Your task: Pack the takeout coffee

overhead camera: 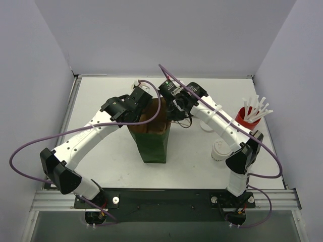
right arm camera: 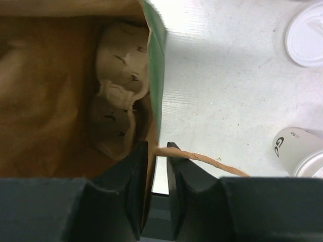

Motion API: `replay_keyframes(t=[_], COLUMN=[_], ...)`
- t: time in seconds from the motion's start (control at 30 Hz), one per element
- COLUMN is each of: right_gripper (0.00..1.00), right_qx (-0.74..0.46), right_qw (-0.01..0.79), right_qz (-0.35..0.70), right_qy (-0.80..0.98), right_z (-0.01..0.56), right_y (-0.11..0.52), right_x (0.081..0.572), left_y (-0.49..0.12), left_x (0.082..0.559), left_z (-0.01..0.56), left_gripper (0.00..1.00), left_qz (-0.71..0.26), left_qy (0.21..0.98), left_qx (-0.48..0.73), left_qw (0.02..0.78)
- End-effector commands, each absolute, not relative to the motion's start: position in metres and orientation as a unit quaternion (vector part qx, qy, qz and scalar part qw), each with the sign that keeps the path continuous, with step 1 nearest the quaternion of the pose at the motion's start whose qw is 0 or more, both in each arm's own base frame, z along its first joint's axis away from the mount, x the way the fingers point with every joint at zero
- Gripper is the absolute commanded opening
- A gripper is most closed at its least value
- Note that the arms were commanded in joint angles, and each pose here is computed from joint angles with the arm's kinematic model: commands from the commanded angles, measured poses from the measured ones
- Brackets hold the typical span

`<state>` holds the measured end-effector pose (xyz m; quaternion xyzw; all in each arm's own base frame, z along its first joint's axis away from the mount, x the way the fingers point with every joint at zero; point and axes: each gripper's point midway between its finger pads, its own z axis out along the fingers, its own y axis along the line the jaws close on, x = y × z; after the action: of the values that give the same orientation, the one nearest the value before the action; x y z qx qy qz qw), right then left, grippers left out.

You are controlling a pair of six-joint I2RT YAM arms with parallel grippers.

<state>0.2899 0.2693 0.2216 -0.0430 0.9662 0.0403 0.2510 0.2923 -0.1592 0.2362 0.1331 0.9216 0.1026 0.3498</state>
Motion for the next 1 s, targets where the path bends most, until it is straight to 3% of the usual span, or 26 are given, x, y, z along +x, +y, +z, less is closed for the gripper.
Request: replay_keyframes(t=[0.0, 0.2, 0.6, 0.7, 0.97], right_gripper=[0.27, 0.52, 0.63, 0.65, 0.7], right_qx=[-0.05, -0.057, 0.008, 0.045, 0.127], right_qw=[0.291, 0.332, 0.417, 0.418, 0.337], right_qz=[0.098, 0.156, 0.175, 0.138, -0.014], right_qy=[0.95, 0.929, 0.892, 0.897, 0.933], right_z=[0.268, 0.309, 0.374, 0.36, 0.249], right_y=[0.277, 0.286, 0.227, 0.186, 0.077], right_x=[0.285, 0.275, 0.262, 0.253, 0.205], left_y=[-0.18, -0.185, -0.196, -0.202, -0.203], left_x=[0.297, 0.297, 0.291, 0.287, 0.279], left_z=[0.261, 0.274, 0.291, 0.294, 0.301], left_gripper=[0.0, 0.0, 0.0, 0.0, 0.0], left_qz=[0.048, 0.03, -0.017, -0.038, -0.077], left_qy=[0.913, 0.909, 0.906, 0.907, 0.902], left_qx=[0.132, 0.134, 0.115, 0.11, 0.068], left_qw=[0.382, 0.394, 0.406, 0.404, 0.42])
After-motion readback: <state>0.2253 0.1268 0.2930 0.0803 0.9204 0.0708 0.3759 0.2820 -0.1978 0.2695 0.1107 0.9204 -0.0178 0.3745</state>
